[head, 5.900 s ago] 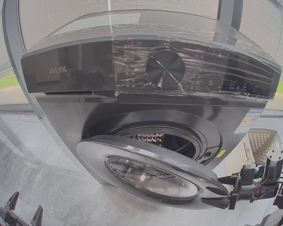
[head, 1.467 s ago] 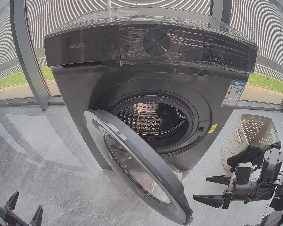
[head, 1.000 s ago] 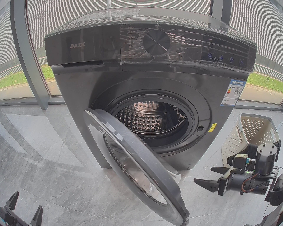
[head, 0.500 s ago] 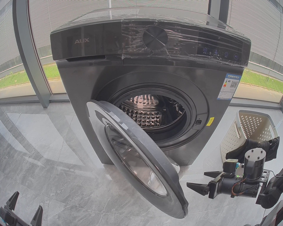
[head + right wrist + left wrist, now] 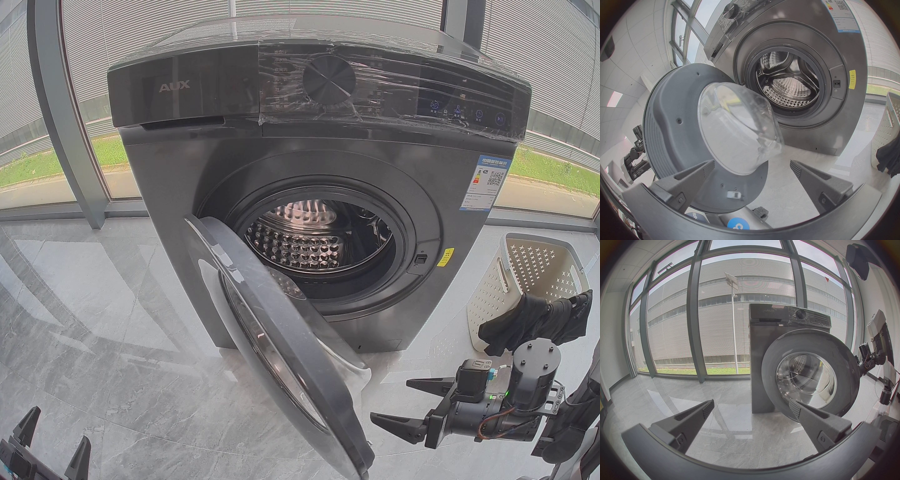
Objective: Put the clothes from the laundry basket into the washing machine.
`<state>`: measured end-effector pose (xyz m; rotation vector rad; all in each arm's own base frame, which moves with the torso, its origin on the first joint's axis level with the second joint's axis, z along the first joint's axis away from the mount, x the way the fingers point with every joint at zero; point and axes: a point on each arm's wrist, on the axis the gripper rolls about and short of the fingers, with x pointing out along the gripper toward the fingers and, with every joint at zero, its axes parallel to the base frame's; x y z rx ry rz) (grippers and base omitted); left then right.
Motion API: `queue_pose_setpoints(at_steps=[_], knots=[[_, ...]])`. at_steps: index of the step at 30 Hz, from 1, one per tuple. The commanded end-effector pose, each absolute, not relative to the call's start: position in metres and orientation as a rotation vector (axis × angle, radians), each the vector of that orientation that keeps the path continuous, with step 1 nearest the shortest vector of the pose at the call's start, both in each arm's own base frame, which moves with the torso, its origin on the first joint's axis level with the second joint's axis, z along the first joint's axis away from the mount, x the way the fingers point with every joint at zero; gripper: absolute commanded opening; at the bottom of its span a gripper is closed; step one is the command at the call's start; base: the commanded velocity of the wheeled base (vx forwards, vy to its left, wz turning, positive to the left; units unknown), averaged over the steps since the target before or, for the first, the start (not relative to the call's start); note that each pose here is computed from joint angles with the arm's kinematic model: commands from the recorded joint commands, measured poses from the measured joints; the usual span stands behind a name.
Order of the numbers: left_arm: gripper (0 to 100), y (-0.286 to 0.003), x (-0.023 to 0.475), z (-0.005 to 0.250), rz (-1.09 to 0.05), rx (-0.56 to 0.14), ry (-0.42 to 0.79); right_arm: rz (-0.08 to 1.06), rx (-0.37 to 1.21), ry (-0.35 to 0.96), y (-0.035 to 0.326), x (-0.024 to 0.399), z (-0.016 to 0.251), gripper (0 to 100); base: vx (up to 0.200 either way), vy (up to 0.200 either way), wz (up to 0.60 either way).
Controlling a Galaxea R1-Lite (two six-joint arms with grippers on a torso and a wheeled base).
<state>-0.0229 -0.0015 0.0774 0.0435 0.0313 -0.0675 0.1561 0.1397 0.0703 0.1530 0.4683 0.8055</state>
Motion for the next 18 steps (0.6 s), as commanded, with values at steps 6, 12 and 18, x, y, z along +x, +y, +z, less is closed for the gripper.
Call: queue_pose_setpoints(at_steps=[6,12,18], knots=[[100,-0.002,-0.023,0.072,-0.067,0.045,0.031,0.631,0.158,0.432,0.141,0.192,0.047,100,0.000,0.000,0.00],[100,-0.002,-0.023,0.072,-0.065,0.049,0.032,0.521,0.198,0.355,0.145,0.216,0.052,100,0.000,0.000,0.00],[100,-0.002,-0.023,0.072,-0.067,0.048,0.032,0.490,0.193,0.379,0.147,0.230,0.038,100,0.000,0.000,0.00]])
